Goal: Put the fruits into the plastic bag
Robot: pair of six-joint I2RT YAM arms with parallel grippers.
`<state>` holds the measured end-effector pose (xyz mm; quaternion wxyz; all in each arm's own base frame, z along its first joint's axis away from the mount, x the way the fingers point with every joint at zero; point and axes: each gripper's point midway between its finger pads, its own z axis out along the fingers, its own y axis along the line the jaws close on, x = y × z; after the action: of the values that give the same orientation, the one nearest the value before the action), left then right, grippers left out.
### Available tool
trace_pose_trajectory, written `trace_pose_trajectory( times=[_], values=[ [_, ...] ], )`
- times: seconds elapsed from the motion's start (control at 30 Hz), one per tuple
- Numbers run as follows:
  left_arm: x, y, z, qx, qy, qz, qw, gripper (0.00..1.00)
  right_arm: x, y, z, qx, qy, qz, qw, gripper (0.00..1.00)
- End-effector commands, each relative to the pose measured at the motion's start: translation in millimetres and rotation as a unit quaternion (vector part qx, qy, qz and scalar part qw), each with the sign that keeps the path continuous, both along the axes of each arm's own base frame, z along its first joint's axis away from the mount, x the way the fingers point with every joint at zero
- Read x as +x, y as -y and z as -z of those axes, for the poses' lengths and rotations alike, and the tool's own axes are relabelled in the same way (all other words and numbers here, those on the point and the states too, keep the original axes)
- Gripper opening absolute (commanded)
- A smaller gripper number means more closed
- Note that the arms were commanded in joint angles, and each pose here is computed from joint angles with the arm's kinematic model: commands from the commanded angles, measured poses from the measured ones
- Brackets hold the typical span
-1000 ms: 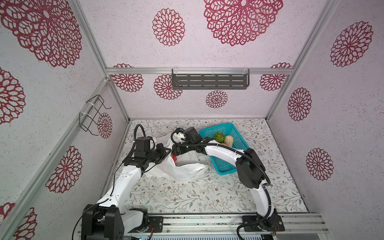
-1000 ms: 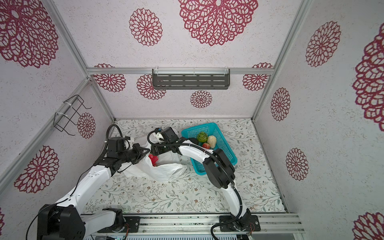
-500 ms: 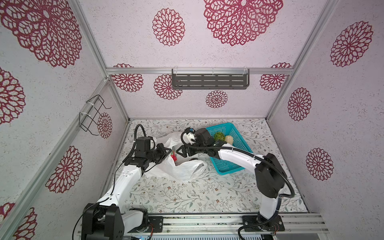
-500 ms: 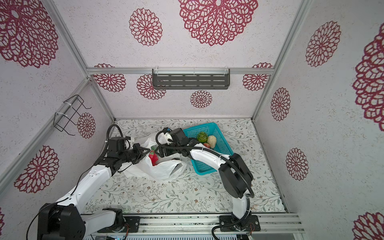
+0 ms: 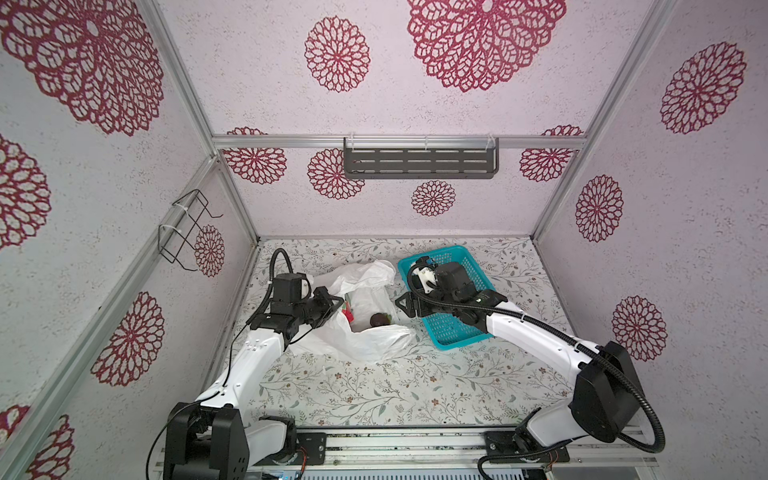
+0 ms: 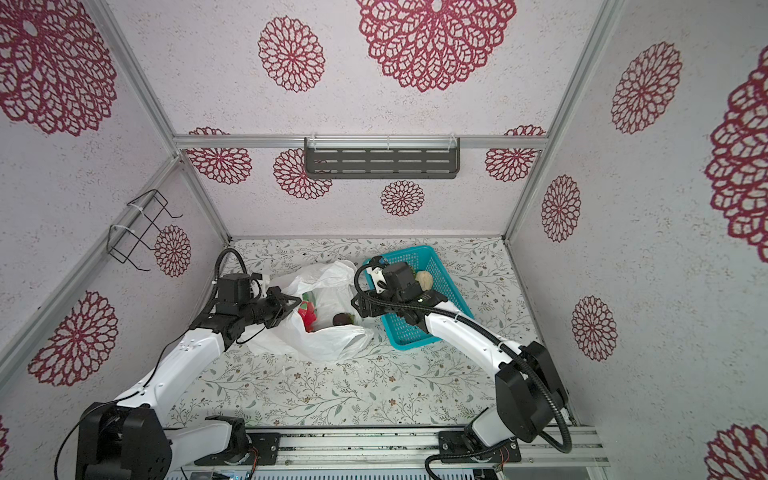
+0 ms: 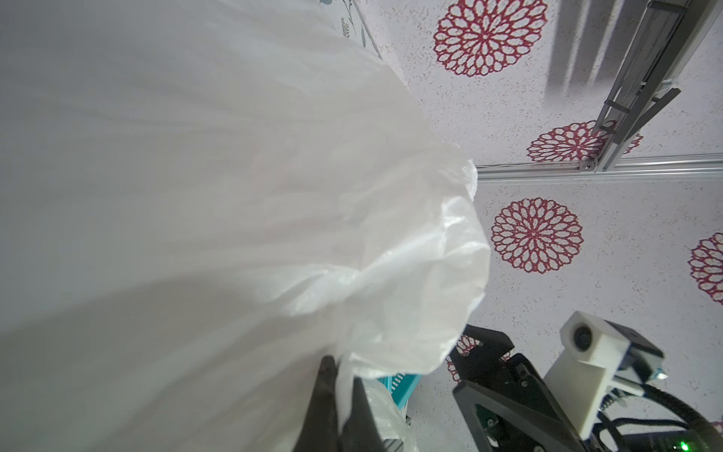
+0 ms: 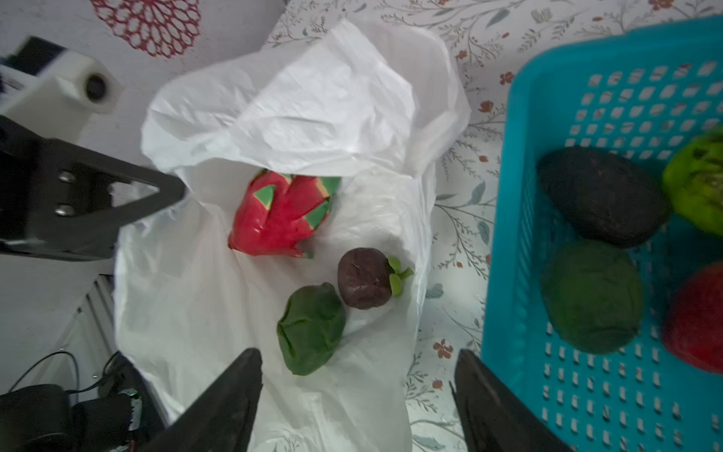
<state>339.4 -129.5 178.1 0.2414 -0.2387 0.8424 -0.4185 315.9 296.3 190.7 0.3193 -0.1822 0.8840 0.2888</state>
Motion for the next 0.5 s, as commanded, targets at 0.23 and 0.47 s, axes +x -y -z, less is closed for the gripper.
trace_pose_trajectory(
  times=[0.23,0.47],
  values=[
    [2,1,0,0.001,0.004,0.000,1.000,0.00,59,86,35,-0.059,-0.043,0.184,0.980,0.77],
    [2,1,-1,0.001,0.003,-0.002,1.000,0.00,99,67,74,-0.093,-0.062,0.168,0.980,0.67]
  ],
)
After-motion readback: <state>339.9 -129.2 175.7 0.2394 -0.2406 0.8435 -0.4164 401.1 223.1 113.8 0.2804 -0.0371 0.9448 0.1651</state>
